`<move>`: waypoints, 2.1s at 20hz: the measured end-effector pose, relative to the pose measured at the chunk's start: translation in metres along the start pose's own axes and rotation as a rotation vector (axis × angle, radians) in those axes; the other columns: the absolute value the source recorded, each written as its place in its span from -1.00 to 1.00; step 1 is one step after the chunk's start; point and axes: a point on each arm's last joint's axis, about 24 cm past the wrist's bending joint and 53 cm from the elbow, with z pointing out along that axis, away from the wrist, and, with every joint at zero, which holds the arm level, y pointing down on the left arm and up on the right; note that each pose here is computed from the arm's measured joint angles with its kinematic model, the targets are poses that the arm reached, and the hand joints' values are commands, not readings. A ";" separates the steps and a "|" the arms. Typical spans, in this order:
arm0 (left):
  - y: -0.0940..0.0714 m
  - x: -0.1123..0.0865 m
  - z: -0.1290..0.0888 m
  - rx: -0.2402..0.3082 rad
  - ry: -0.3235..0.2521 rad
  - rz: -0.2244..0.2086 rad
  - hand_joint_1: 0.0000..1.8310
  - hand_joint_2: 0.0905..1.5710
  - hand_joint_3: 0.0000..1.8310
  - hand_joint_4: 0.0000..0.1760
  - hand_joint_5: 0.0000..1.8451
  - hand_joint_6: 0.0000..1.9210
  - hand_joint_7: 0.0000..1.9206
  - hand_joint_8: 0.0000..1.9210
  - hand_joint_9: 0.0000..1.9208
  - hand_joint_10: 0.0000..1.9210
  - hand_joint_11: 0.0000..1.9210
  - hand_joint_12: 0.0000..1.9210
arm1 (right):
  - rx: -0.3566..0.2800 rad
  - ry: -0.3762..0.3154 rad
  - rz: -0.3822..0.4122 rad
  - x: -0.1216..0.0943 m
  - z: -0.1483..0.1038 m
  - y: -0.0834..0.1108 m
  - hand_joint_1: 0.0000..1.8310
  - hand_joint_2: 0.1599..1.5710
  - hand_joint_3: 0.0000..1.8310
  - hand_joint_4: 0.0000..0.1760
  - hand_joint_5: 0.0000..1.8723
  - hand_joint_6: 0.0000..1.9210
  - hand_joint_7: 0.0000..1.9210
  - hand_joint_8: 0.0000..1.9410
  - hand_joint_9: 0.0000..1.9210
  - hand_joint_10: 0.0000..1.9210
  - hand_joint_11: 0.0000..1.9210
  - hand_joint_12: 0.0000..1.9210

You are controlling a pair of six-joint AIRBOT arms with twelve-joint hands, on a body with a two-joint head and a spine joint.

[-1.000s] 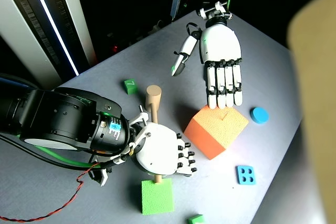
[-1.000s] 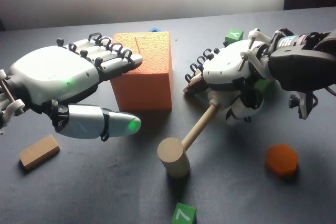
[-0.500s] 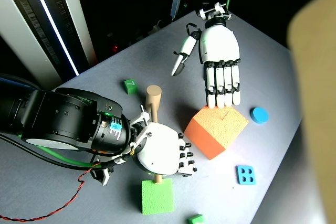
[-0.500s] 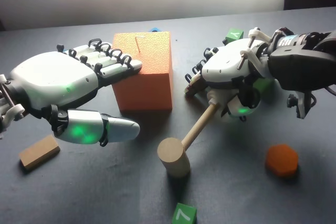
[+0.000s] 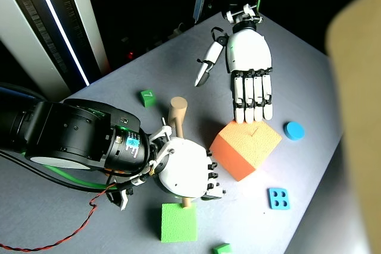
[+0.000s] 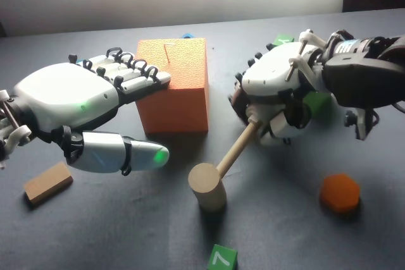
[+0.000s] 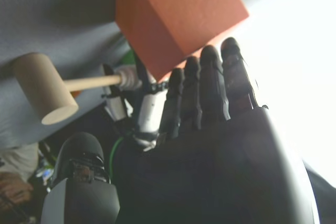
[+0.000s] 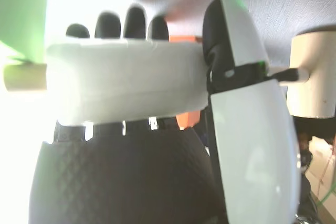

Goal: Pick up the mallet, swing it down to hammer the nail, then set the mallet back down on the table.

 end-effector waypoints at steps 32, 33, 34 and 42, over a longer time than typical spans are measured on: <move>0.000 0.004 0.000 0.001 0.003 -0.035 -1.00 0.40 -1.00 -1.00 -0.91 -0.99 -0.86 -0.99 -0.87 -0.99 -0.93 -0.94 | -0.030 -0.060 -0.032 -0.033 -0.103 0.010 -0.50 1.00 -0.93 1.00 0.36 1.00 0.64 1.00 0.77 1.00 0.97 1.00; -0.001 0.004 0.000 0.001 0.004 -0.035 -1.00 0.40 -1.00 -1.00 -0.90 -0.99 -0.85 -0.99 -0.87 -0.99 -0.93 -0.94 | -0.029 -0.086 -0.025 -0.041 -0.108 0.008 -0.48 1.00 -0.93 1.00 0.36 1.00 0.65 1.00 0.77 1.00 0.97 1.00; -0.001 0.004 0.000 0.001 0.004 -0.035 -1.00 0.40 -1.00 -1.00 -0.90 -0.99 -0.85 -0.99 -0.87 -0.99 -0.92 -0.94 | -0.031 -0.130 -0.015 -0.053 -0.114 0.005 -0.48 1.00 -0.94 1.00 0.38 1.00 0.66 1.00 0.78 1.00 0.97 1.00; -0.002 0.005 0.000 0.002 0.005 -0.040 -1.00 0.42 -1.00 -1.00 -0.93 -1.00 -0.89 -1.00 -0.91 -1.00 -0.96 -0.95 | -0.096 -0.413 0.045 -0.118 -0.144 0.006 -0.46 1.00 -0.97 1.00 0.37 1.00 0.65 1.00 0.78 1.00 0.97 1.00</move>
